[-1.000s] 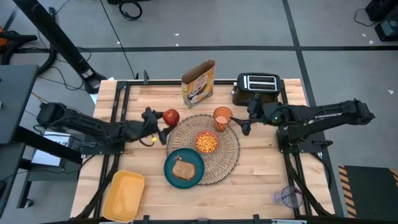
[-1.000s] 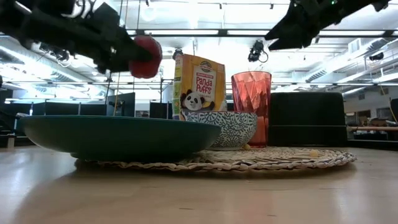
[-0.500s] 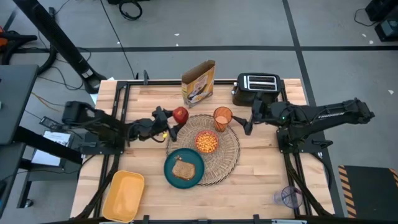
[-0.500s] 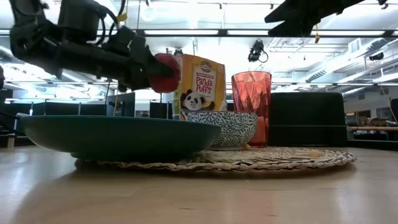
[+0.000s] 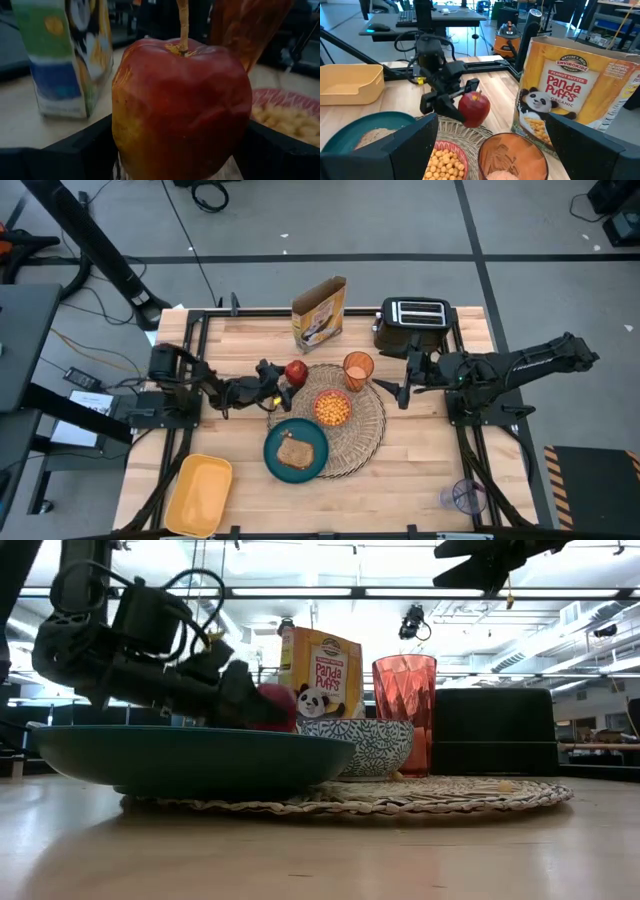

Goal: Arrange a breakfast setting
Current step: Put the red apple on the brown table mat

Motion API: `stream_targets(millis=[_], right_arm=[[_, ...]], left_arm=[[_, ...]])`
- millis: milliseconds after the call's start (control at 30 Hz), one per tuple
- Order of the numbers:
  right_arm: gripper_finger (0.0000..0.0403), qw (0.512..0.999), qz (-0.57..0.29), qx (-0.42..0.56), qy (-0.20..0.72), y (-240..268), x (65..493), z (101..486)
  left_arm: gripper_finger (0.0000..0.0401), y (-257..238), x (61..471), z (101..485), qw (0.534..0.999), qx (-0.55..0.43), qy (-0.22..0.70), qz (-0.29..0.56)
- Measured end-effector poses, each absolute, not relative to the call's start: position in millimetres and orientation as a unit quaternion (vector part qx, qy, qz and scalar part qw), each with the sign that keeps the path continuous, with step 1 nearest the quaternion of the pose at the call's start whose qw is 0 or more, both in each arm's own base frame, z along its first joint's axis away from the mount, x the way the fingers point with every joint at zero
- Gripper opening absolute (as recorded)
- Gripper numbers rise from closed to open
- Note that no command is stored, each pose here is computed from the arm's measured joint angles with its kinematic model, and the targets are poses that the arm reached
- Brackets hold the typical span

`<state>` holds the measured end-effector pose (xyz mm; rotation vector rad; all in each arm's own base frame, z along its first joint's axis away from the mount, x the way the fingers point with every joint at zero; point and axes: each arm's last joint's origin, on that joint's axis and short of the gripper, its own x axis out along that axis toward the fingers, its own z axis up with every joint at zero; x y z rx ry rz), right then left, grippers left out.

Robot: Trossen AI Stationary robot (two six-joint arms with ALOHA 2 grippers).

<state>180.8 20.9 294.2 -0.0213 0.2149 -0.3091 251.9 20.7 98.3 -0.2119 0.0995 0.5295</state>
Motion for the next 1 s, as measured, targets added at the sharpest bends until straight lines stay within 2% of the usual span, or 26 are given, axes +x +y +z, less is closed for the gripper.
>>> stream_targets(millis=[567,767,1000], right_arm=[[0.0378,0.982,-0.155,-0.005,0.110,20.8,180.6,293.2],[0.0378,0.981,-0.156,-0.007,0.119,20.7,180.2,291.4],[0.0378,0.979,-0.158,0.007,0.127,20.6,179.6,289.3]], left_arm=[[0.0328,22.1,273.2,66.1,0.952,-0.117,0.086,0.269],[0.0363,21.9,272.0,62.3,0.948,-0.130,0.102,0.273],[0.0375,21.4,272.0,64.0,0.951,-0.126,0.111,0.261]])
